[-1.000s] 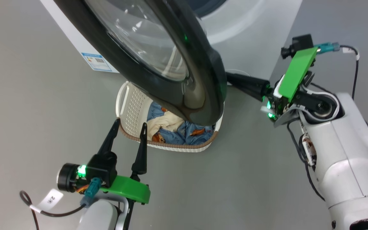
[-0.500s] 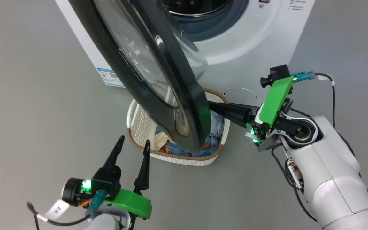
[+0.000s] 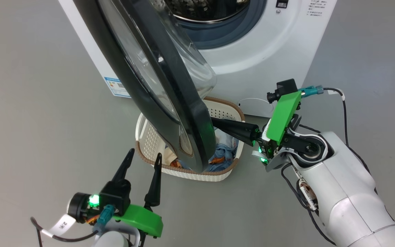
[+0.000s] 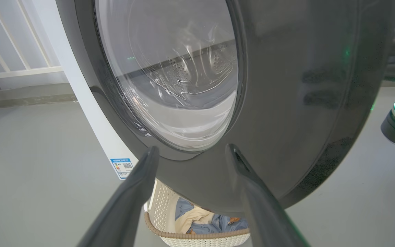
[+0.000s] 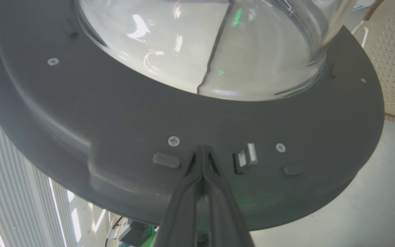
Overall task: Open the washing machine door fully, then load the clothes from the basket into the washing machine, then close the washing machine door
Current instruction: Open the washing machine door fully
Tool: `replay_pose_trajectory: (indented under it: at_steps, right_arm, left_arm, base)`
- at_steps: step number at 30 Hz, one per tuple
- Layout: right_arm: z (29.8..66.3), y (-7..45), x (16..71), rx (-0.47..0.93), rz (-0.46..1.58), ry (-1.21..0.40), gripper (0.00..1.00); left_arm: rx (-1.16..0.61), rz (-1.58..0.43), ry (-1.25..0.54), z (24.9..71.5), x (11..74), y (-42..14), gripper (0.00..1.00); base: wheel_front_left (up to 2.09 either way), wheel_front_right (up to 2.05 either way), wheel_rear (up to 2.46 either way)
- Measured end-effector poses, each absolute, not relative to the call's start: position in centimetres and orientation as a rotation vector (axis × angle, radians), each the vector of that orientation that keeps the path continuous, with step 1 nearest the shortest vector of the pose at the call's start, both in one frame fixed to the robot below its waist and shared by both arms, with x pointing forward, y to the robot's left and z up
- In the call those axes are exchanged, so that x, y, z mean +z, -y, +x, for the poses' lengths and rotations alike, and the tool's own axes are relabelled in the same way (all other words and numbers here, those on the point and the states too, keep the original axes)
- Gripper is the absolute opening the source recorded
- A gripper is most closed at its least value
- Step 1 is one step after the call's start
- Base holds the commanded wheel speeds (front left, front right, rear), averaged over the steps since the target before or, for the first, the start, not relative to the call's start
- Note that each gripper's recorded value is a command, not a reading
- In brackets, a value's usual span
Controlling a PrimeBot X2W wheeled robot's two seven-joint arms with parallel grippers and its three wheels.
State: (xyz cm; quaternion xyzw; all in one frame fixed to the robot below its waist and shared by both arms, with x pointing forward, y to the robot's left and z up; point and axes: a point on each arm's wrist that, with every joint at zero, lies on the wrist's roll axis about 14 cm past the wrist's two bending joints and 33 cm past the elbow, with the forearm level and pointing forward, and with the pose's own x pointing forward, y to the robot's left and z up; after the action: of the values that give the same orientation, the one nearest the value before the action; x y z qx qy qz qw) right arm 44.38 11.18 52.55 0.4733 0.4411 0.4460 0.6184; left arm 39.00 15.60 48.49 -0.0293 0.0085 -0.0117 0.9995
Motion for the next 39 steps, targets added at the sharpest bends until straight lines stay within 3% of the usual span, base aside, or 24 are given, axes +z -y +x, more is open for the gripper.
replay_pose_trajectory:
  at_steps: [11, 22, 23, 25, 26, 27, 39]
  right_arm:
    - [45.7, -9.8, 53.1, 0.953, 1.167, -0.937, 0.00]
    - [49.1, -2.9, 54.2, 0.789, 1.312, -0.705, 0.00]
    - [49.2, -2.2, 54.2, 0.770, 1.322, -0.681, 0.10]
    - [49.2, -0.9, 54.3, 0.741, 1.341, -0.640, 0.45]
    - [49.1, -0.3, 54.2, 0.727, 1.345, -0.623, 0.95]
    - [48.9, 0.2, 54.2, 0.715, 1.347, -0.606, 1.00]
    - [45.2, 5.6, 52.3, 0.538, 1.406, -0.457, 1.00]
  left_arm:
    - [-0.043, -0.062, -0.012, 39.3, 48.6, -14.9, 1.00]
    - [-0.060, -0.053, -0.003, 39.8, 48.8, -14.4, 1.00]
    - [-0.061, -0.052, -0.001, 39.8, 48.9, -14.4, 1.00]
    - [-0.066, -0.048, 0.002, 39.9, 49.0, -14.2, 1.00]
    - [-0.067, -0.049, 0.003, 39.9, 49.0, -14.2, 1.00]
    - [-0.069, -0.050, 0.004, 39.9, 49.0, -14.1, 1.00]
    - [-0.099, -0.053, 0.012, 39.3, 49.3, -13.3, 1.00]
  base:
    - [0.00, 0.00, 0.00]
    - [0.00, 0.00, 0.00]
    - [0.00, 0.00, 0.00]
    - [0.00, 0.00, 0.00]
    - [0.00, 0.00, 0.00]
    - [0.00, 0.00, 0.00]
    - [0.00, 0.00, 0.00]
